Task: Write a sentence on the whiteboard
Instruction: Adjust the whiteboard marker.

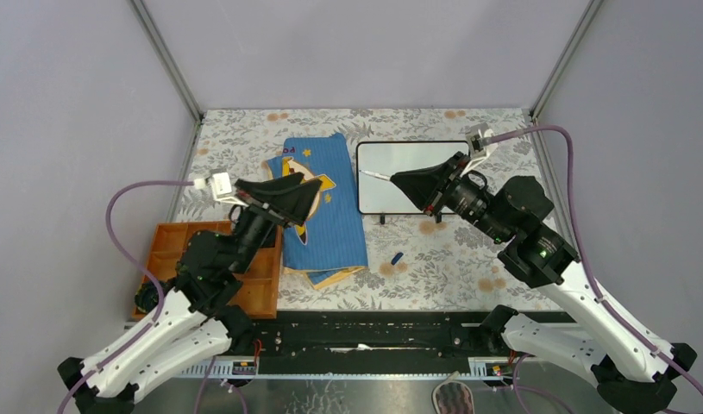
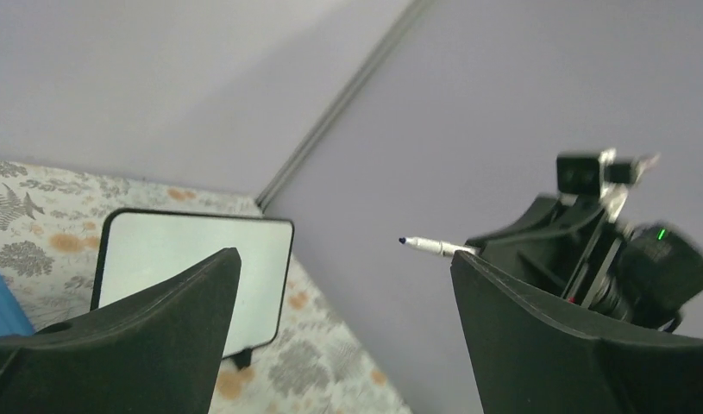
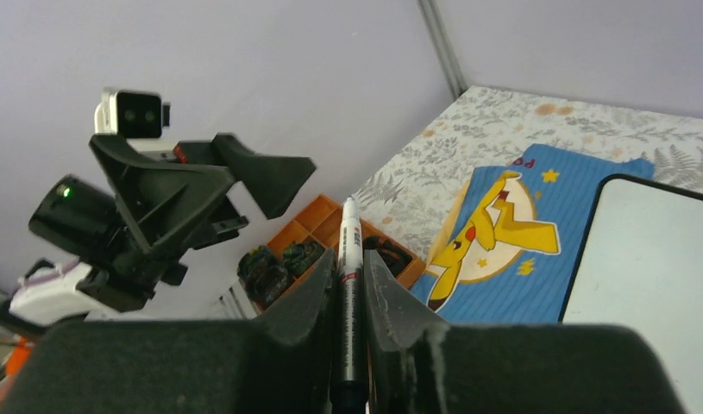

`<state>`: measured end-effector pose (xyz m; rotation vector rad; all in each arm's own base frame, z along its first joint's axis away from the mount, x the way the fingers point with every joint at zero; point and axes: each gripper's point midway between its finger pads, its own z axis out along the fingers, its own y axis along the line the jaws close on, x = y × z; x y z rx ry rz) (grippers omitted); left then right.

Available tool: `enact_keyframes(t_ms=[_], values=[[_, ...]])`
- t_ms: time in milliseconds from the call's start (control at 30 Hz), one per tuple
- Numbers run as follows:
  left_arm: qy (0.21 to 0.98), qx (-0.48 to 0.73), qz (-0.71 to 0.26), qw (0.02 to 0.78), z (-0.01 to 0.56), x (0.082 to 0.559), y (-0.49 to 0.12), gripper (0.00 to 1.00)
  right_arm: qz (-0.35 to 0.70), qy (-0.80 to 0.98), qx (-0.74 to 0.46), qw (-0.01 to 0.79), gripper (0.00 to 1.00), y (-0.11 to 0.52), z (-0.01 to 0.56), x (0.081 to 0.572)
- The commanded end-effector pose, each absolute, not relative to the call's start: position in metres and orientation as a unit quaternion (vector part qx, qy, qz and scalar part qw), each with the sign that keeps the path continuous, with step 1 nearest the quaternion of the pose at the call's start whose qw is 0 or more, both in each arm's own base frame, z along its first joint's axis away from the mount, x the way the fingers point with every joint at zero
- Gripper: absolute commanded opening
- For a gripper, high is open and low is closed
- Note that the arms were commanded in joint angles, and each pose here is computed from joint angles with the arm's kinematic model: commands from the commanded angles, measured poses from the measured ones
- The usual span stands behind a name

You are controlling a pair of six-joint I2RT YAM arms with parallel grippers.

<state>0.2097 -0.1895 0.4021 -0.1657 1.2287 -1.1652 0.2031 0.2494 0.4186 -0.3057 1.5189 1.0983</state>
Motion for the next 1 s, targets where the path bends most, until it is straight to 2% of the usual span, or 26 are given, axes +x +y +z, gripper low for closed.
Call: enact_keyframes(t_ms=[0, 233, 400, 667, 767, 967], values=[[0.544, 0.077, -0.513, 0.66, 0.418, 0.191, -0.226, 0.99, 0.501, 0.632, -0.204, 0.555, 0.0, 0.264, 0.421, 0.179], [0.496, 0.155, -0.511, 0.685, 0.459, 0.164, -0.224, 0.99, 0.553, 0.594, -0.273, 0.517, 0.0, 0.273, 0.439, 0.143], [0.47, 0.226, -0.512, 0.683, 0.47, 0.14, -0.227, 0.99, 0.56, 0.589, -0.287, 0.507, 0.0, 0.275, 0.438, 0.137], [0.496, 0.438, -0.497, 0.561, 0.433, 0.108, -0.266, 0.99, 0.577, 0.579, -0.372, 0.439, 0.0, 0.284, 0.428, 0.109], [0.507, 0.469, -0.489, 0.533, 0.424, 0.108, -0.272, 0.98, 0.578, 0.579, -0.392, 0.421, 0.0, 0.284, 0.426, 0.103], [0.506, 0.497, -0.501, 0.495, 0.417, 0.099, -0.276, 0.89, 0.568, 0.582, -0.418, 0.405, 0.0, 0.281, 0.423, 0.096]])
